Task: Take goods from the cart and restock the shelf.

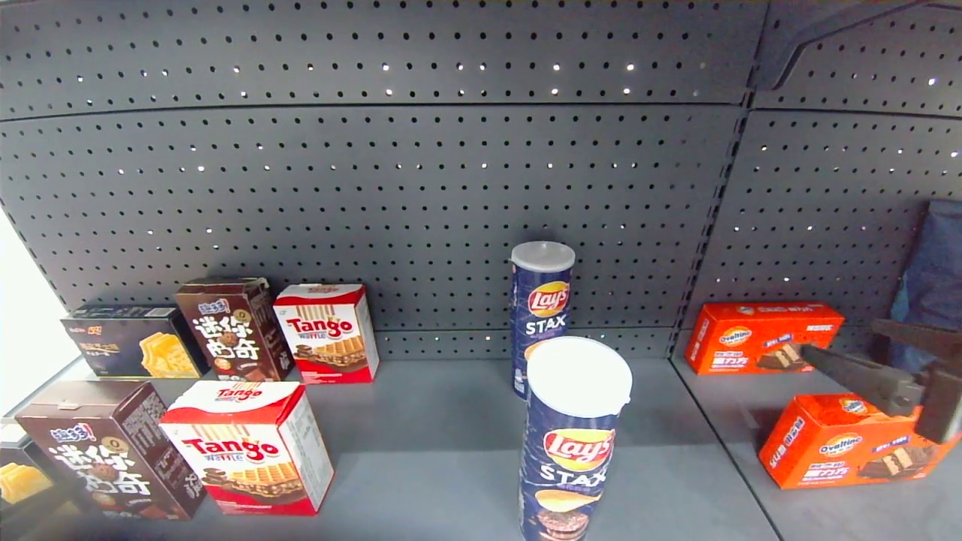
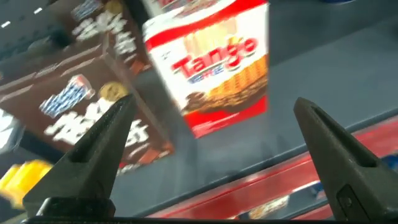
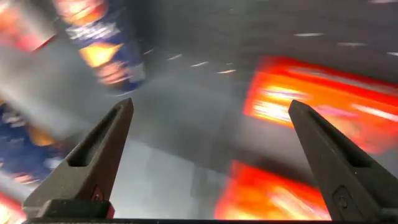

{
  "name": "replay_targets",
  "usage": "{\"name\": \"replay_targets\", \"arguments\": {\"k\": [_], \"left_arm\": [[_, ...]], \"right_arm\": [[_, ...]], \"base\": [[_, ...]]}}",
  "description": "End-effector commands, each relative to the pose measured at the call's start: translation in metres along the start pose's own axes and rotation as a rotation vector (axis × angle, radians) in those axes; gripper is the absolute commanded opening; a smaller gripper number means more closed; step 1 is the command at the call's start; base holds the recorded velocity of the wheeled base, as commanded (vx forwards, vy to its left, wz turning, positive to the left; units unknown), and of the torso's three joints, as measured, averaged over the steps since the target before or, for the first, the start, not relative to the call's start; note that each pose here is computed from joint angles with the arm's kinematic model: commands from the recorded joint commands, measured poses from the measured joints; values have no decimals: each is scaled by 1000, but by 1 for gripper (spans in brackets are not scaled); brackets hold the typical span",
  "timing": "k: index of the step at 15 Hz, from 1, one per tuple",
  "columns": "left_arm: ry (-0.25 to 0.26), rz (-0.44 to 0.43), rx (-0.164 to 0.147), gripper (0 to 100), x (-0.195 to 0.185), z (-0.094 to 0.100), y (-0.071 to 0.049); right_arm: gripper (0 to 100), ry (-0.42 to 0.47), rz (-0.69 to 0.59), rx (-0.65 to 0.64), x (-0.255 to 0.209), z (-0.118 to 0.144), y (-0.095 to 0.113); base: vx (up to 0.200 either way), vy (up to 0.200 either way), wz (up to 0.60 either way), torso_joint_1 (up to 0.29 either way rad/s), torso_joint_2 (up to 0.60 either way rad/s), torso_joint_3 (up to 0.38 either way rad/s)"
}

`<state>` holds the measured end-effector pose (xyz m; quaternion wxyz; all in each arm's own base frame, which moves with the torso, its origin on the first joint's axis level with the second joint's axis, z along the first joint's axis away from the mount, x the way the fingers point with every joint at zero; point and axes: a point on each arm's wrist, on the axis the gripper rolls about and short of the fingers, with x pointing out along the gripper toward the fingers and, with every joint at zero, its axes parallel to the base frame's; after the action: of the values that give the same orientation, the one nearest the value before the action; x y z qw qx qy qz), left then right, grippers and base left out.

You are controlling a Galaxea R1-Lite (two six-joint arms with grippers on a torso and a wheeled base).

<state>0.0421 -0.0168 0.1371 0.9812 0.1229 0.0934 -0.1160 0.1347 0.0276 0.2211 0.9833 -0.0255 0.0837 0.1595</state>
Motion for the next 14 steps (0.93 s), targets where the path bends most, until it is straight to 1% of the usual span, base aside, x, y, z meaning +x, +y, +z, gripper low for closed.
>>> {"name": "replay_targets", "arguments": {"k": [1, 2, 3, 4, 6, 7, 8, 10, 11, 14], "left_arm": [[31, 38, 6, 100, 0, -10, 0], [41, 70, 11, 100, -2, -16, 0], [50, 115, 12, 100, -4, -22, 1], [52, 151, 11, 100, -6, -27, 1], [44, 202, 5, 100, -12, -38, 2], [50, 227, 6, 100, -16, -44, 3], [57, 229, 9, 100, -18, -47, 4], [52, 230, 11, 100, -31, -63, 5], [28, 237, 2, 100, -35, -64, 6], [31, 276, -10, 100, -36, -63, 7]], "right_arm": [[100, -106, -266, 13, -81, -64, 2], [100, -124, -319, 13, -93, -87, 7], [100, -152, -343, 6, -103, -105, 13], [100, -157, -349, 7, -108, -119, 17], [100, -140, -383, 19, -119, -150, 25], [100, -68, -405, 52, -124, -170, 29], [100, -65, -424, 66, -124, -168, 29], [100, -85, -410, 69, -124, -167, 28], [100, -87, -408, 70, -124, -167, 28], [100, -87, -408, 70, -124, -167, 28]], "base": [[0, 0, 0, 0, 0, 0], [0, 0, 0, 0, 0, 0], [0, 0, 0, 0, 0, 0], [0, 0, 0, 0, 0, 0], [0, 0, 0, 0, 0, 0], [0, 0, 0, 0, 0, 0], [0, 0, 0, 0, 0, 0], [0, 0, 0, 0, 0, 0], [0, 0, 0, 0, 0, 0], [0, 0, 0, 0, 0, 0]]}}
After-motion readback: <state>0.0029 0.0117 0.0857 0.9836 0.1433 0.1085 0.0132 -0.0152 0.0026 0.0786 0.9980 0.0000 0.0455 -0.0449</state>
